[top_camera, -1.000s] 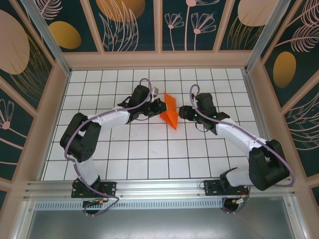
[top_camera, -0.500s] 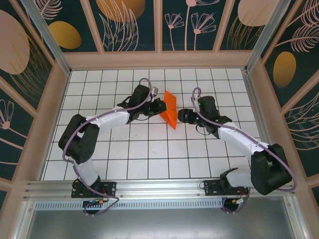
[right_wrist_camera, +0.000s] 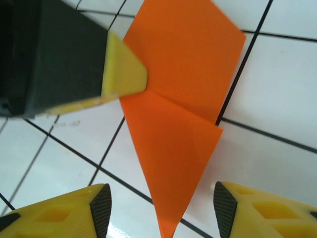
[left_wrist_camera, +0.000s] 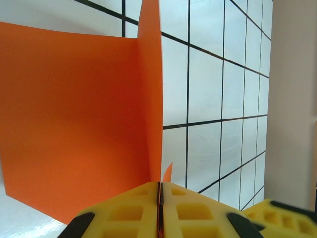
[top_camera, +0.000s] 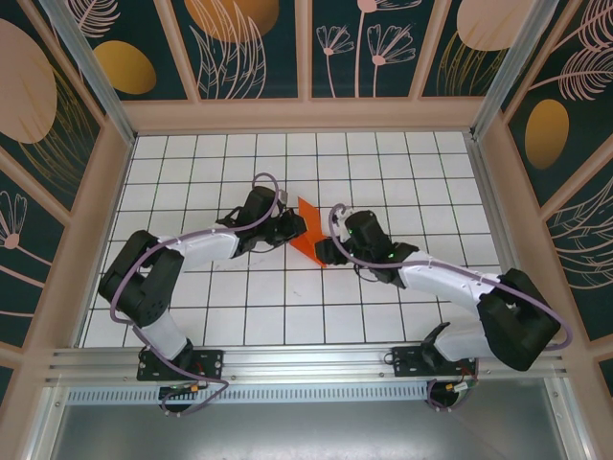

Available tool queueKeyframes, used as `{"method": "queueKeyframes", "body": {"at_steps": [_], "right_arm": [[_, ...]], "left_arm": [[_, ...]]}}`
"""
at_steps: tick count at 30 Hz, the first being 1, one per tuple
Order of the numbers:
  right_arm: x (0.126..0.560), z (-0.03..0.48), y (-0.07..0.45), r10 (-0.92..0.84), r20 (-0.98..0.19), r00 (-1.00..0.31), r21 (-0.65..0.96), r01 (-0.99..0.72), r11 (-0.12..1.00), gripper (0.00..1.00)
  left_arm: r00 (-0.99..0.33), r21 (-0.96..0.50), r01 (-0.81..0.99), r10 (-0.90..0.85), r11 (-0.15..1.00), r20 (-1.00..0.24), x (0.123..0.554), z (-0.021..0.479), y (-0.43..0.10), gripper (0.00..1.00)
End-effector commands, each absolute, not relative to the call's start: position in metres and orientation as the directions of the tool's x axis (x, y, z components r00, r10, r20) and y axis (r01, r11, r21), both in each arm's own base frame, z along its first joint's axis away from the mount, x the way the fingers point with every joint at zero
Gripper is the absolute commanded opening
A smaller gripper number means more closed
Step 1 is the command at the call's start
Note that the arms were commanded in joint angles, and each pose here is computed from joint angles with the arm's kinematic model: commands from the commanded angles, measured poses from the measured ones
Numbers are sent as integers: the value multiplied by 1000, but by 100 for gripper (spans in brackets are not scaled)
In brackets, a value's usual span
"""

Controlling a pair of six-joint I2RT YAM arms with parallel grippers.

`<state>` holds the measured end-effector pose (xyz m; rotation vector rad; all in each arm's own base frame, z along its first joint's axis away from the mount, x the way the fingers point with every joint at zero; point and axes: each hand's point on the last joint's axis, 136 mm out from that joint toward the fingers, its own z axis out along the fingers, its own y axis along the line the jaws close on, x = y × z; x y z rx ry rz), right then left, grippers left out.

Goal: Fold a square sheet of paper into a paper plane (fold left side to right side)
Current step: Fourth fold the wing at the center of the table.

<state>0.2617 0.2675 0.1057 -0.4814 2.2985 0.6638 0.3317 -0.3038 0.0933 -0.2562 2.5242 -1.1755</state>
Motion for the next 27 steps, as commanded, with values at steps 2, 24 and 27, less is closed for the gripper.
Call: {"method": "queueKeyframes", "body": {"at_steps": [2,24,27], "right_arm": [[264,96,271,-182,-763,-620,229,-523,821,61],[271,66,289,-340,-734,-589,42,-539,842,62],[271,66,282,-350,-728,-589,17,-526,851,67]], "left_arm": [[-909,-794,-5,-334,607,-249,337,109,-305,11],[-923,-779,-28,-314,627,-220,333,93,-305,13],[-923,-775,-31,-316,632,-221,333,91,-304,13]]}}
